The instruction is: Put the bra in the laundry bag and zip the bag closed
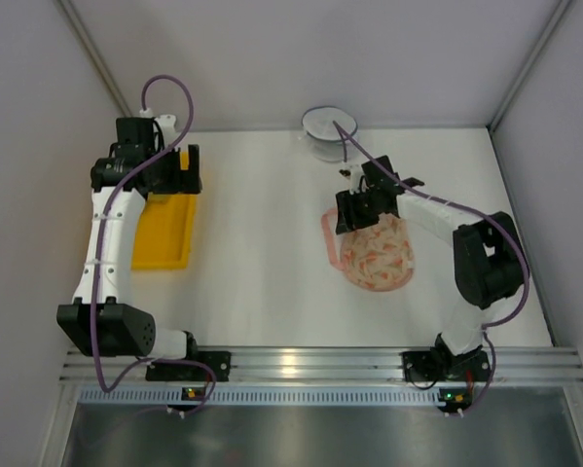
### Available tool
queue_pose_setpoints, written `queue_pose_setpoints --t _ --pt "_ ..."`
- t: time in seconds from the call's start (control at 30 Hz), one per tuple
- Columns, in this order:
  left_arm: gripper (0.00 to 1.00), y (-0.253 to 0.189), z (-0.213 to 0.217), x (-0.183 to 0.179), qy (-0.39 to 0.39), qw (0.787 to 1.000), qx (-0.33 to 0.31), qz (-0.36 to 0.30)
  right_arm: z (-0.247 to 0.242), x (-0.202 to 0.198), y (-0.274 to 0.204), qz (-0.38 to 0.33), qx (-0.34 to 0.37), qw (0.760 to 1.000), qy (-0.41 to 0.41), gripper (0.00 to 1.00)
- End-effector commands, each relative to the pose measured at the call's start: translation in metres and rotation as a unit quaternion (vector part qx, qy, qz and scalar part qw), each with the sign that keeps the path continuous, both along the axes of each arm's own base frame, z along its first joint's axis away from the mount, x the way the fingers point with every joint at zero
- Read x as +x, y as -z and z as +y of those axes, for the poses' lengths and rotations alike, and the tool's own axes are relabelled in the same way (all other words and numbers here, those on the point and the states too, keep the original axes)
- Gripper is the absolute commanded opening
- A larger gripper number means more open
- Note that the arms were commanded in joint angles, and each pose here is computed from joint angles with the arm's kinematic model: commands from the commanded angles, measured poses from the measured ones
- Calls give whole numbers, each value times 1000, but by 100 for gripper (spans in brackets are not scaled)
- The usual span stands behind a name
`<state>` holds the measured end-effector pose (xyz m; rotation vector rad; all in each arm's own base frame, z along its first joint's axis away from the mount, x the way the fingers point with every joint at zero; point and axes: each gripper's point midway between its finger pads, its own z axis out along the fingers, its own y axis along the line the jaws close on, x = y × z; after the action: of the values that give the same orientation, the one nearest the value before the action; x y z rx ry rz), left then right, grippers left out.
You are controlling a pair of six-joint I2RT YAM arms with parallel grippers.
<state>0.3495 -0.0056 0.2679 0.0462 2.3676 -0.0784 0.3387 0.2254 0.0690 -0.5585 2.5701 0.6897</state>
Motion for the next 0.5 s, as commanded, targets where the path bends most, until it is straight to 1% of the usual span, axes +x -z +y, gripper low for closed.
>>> queue_pose_setpoints --t 0.0,0.03,0.1,0.13,0.17,0.2,0.37,0.47 --pt "98 -14 8 1 -24 1000 2 -15 27 0 -46 -92 -37 995 -15 52" --pt "98 -14 11 2 -43 999 -2 -14 28 0 -42 -99 -57 993 -8 52" --pt "98 -15 14 2 -47 999 -1 -16 48 -10 -37 -99 -62 993 -24 51" --pt "98 -16 16 2 -52 998 1 -18 50 -9 -27 -91 -73 993 -20 50" --pt "98 -17 18 2 -55 998 1 -19 56 -7 -27 -90 -73 993 -13 49" --pt "98 -18 19 1 -56 998 3 -21 57 -7 -14 -77 -88 993 -9 46" --pt "98 -20 20 -5 -57 998 5 -23 53 8 -1 -76 -123 989 32 43" --pt "98 -18 21 -7 -60 998 7 -21 53 9 6 -73 -131 988 38 43"
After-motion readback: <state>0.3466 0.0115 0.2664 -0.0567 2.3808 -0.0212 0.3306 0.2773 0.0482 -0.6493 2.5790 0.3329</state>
